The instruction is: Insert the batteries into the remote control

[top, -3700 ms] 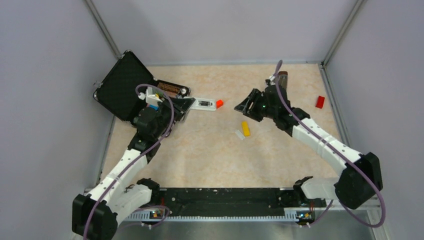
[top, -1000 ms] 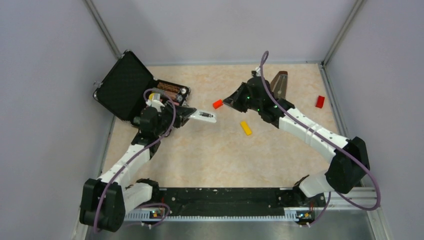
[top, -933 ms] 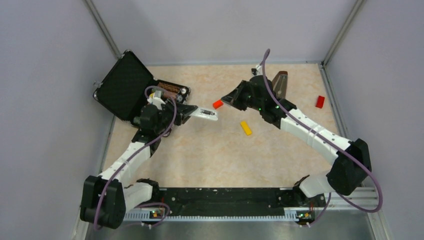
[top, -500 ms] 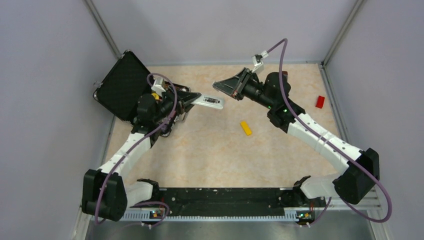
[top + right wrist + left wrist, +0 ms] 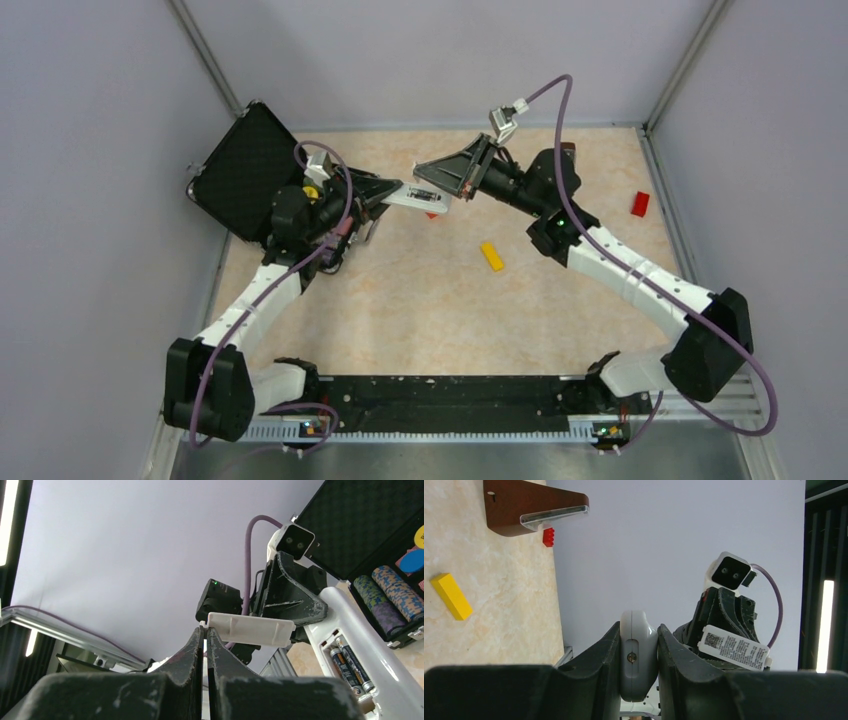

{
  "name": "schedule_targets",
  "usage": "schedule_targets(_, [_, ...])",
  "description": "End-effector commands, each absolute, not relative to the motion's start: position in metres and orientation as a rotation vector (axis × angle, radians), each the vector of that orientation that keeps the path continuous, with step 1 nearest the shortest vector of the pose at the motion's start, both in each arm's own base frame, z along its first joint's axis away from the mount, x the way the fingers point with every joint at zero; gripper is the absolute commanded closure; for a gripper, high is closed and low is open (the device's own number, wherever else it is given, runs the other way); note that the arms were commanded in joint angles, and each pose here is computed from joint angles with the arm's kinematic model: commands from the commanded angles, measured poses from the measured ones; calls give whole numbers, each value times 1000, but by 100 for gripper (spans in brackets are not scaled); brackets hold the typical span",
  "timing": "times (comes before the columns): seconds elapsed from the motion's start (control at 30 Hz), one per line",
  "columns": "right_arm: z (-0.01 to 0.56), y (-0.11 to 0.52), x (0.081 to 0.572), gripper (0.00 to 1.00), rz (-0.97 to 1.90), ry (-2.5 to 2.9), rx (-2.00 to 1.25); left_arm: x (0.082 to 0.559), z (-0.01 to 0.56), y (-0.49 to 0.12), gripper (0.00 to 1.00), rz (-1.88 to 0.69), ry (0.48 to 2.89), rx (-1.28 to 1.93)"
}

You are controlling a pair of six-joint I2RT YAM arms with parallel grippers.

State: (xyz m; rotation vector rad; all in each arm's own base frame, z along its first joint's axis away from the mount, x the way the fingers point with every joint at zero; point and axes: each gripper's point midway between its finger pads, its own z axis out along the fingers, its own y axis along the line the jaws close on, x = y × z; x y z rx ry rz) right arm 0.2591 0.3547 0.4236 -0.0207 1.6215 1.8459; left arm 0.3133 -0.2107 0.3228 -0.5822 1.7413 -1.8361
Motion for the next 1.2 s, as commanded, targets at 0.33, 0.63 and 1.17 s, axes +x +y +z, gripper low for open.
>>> schedule_targets(0.33, [414, 376, 247, 100, 1978, 1647, -15, 306, 370, -211, 100, -1900, 1584, -411])
schedule_targets(0.63, [409, 380, 251, 100, 1995, 1659, -2, 307, 367, -212, 100, -1901, 1590, -407])
schedule_targets(1.17, [413, 380, 257, 100, 1963, 1637, 3, 303, 355, -212, 100, -1887, 1612, -408])
